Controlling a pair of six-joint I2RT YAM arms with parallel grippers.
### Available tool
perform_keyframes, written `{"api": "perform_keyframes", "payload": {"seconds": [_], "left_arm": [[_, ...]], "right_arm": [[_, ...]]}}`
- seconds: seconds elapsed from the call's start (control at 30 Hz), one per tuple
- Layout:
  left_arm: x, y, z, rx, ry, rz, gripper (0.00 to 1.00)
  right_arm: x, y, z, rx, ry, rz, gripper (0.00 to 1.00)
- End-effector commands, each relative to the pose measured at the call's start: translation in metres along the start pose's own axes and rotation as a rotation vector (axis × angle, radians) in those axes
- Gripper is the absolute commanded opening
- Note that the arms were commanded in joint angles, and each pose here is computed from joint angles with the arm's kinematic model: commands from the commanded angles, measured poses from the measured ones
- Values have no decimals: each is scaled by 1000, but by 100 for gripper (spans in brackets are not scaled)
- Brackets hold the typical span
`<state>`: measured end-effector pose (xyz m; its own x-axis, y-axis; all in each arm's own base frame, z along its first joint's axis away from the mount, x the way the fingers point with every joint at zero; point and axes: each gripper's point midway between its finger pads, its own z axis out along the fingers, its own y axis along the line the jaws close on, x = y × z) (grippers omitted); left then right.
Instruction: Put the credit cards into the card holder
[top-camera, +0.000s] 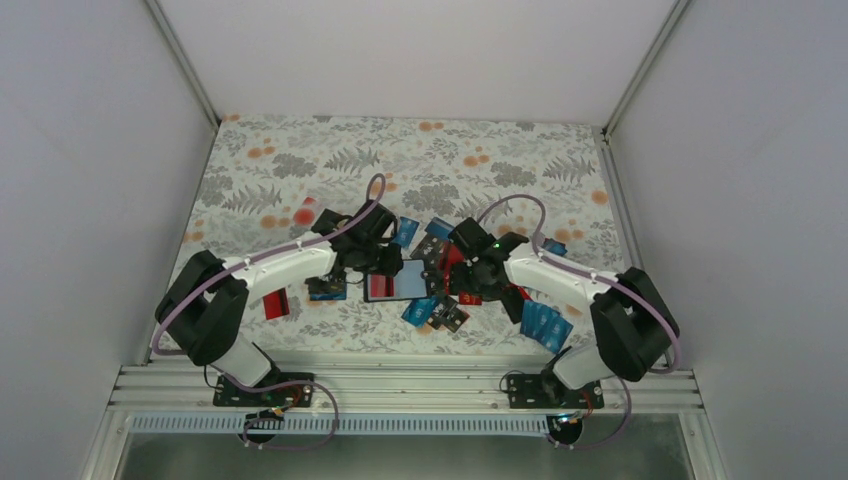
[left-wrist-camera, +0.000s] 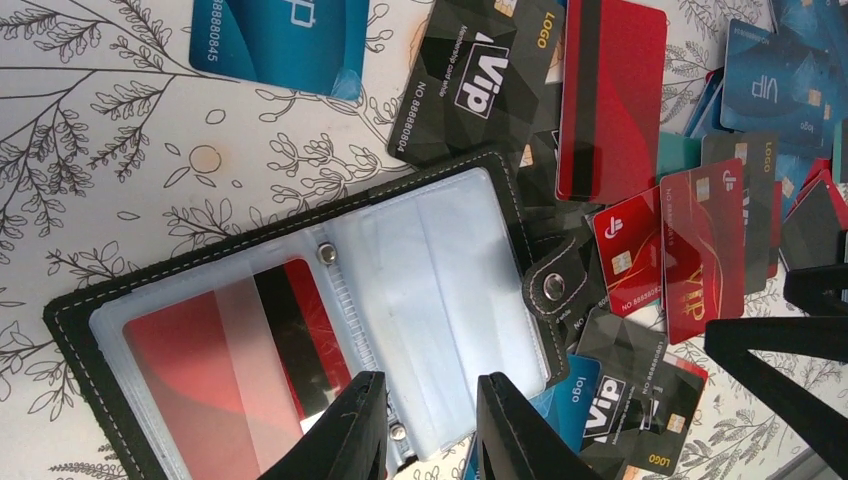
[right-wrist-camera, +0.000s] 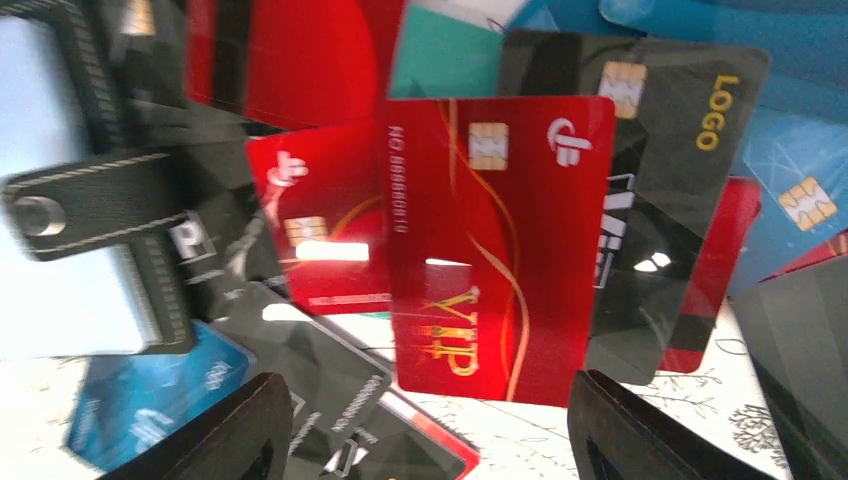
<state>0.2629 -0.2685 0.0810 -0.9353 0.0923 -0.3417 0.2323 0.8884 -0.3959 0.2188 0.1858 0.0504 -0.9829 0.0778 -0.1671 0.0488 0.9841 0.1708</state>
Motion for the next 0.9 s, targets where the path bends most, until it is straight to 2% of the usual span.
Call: {"api": "perform_keyframes", "payload": {"seconds": [0.0,0.27,0.43,0.87], "left_arm": [[3,-2,-4,16,-12,29,24],[7,-5,-4,47,2,74,24],[11,-4,-3,57,4,86,24],[14,-4,-7,71,-4,90,24]], "right_arm": [[7,-23,10,150,1,62,71],[7,-28,26,218,28,106,74],[5,-18,31,200,48,99,74],[-5,-4,15,181,11,128,74]]}}
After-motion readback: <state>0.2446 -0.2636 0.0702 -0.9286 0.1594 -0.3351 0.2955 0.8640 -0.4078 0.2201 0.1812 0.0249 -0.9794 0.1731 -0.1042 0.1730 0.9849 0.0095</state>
